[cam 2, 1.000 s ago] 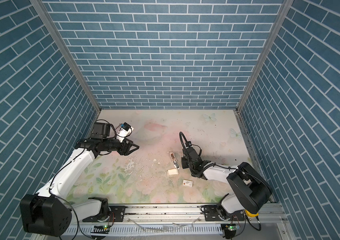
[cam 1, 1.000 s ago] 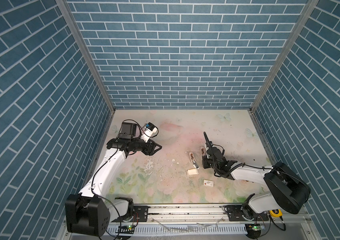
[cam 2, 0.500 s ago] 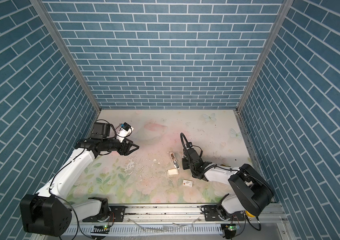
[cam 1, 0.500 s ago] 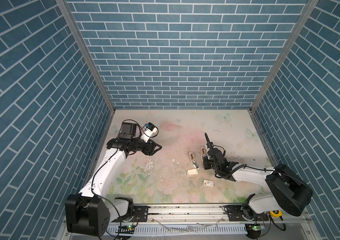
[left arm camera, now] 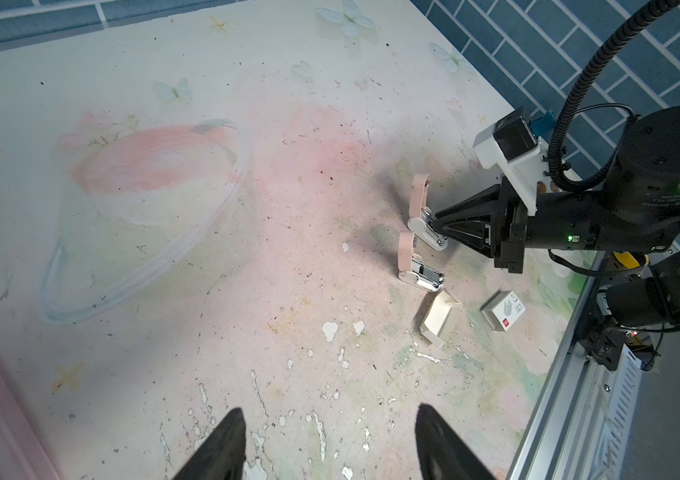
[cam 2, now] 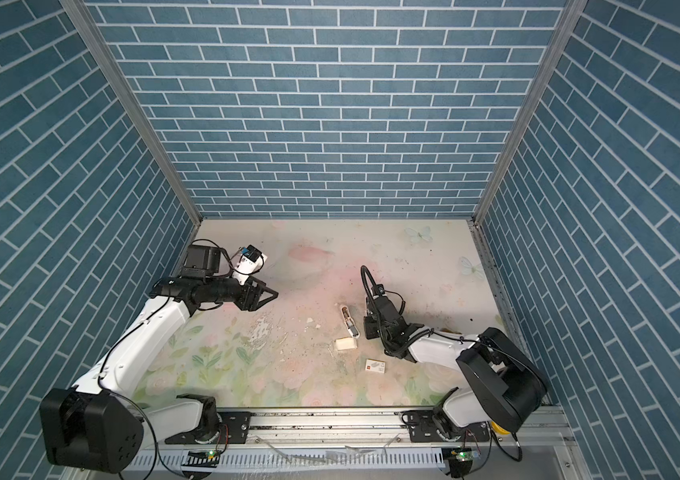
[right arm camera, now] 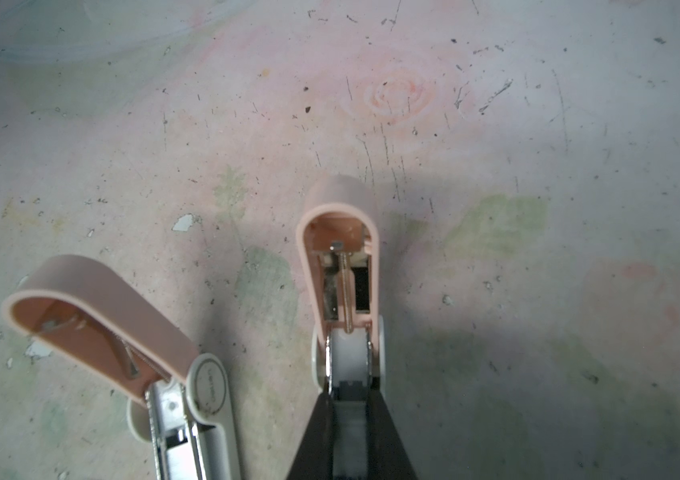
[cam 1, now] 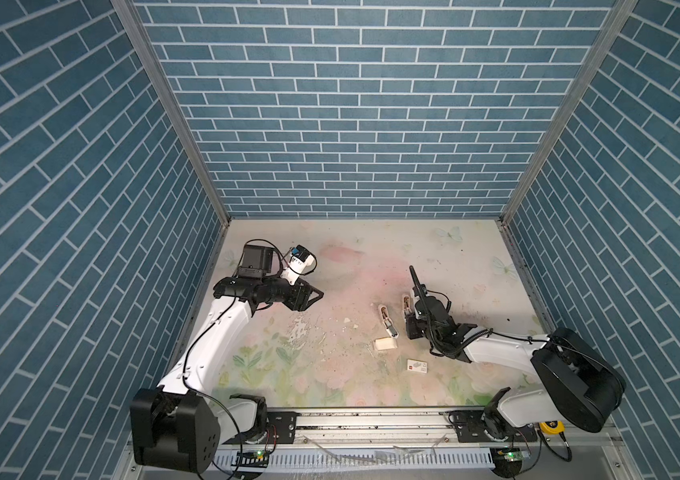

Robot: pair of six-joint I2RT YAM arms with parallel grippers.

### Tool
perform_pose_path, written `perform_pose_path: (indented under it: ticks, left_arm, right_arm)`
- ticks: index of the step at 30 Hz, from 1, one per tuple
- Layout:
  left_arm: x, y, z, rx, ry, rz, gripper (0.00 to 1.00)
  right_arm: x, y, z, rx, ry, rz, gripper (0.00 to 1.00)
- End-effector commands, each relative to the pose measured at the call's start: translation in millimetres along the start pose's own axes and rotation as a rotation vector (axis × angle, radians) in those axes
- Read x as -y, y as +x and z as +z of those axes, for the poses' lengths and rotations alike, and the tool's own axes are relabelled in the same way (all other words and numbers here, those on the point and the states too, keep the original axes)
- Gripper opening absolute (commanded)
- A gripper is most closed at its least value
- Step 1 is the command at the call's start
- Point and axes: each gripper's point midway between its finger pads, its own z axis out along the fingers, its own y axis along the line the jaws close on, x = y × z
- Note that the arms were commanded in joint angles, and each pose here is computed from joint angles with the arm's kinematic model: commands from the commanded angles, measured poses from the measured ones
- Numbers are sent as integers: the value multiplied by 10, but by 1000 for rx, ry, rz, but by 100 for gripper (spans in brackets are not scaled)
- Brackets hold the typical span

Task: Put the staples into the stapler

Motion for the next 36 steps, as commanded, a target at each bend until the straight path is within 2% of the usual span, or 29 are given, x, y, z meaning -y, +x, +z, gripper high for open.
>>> perform_pose_path:
  ticks: [1,23,32,36]
  left_arm:
    - [-32,15,13,1,-4,9,66]
    - [-25,22,4,3,-6,12,66]
    - [-14,-24,-49,7,-19,27,66]
    - [-7,-13,-72,-8,-22,52,68]
  right_arm:
    - [53,89,-1,-35,18,-14,17]
    - [33,-38,-80,-16,19,-34,27]
    - [-37,-494,-533,82,1,-41,31]
    - [-126,-531,-756,61,-61,1,31]
